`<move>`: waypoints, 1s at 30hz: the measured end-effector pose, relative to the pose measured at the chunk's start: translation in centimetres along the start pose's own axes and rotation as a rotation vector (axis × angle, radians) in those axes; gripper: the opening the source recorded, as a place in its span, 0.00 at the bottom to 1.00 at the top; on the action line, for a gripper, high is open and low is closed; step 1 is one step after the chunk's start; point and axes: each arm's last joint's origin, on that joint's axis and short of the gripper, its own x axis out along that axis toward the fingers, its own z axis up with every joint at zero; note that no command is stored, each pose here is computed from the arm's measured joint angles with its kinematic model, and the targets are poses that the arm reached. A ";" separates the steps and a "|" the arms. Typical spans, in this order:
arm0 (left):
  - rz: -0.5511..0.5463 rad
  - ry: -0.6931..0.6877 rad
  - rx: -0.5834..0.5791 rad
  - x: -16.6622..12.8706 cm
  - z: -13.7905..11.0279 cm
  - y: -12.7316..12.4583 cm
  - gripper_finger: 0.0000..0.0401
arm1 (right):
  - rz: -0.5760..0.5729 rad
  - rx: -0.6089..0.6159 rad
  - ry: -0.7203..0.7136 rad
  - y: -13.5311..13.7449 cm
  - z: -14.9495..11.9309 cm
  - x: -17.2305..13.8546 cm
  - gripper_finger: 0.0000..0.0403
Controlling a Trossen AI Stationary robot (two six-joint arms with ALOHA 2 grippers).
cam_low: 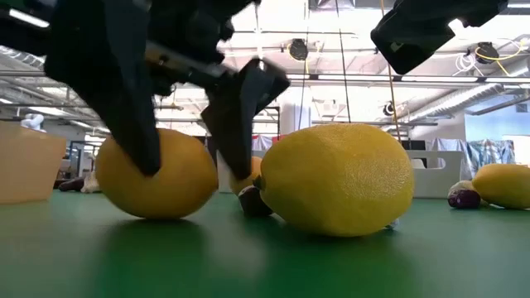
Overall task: Sort produce into baskets
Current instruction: Put the yellow lemon into the yellow bin
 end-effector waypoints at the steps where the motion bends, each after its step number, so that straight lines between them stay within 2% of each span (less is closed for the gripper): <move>1: 0.003 -0.010 0.005 -0.2 0.2 0.0 0.67 | 0.000 0.000 0.000 0.0 0.0 0.0 0.21; 7: 0.024 -0.037 -0.007 -0.9 1.6 -0.1 0.67 | 0.002 0.008 0.001 0.0 0.0 0.0 0.21; 19: -0.028 -0.024 -0.026 -0.9 1.5 -0.3 0.68 | 0.003 0.022 0.003 0.0 0.0 0.0 0.21; 30: -0.036 0.017 -0.046 -1.8 1.4 -0.1 0.87 | 0.004 0.022 0.004 0.0 0.0 0.0 0.21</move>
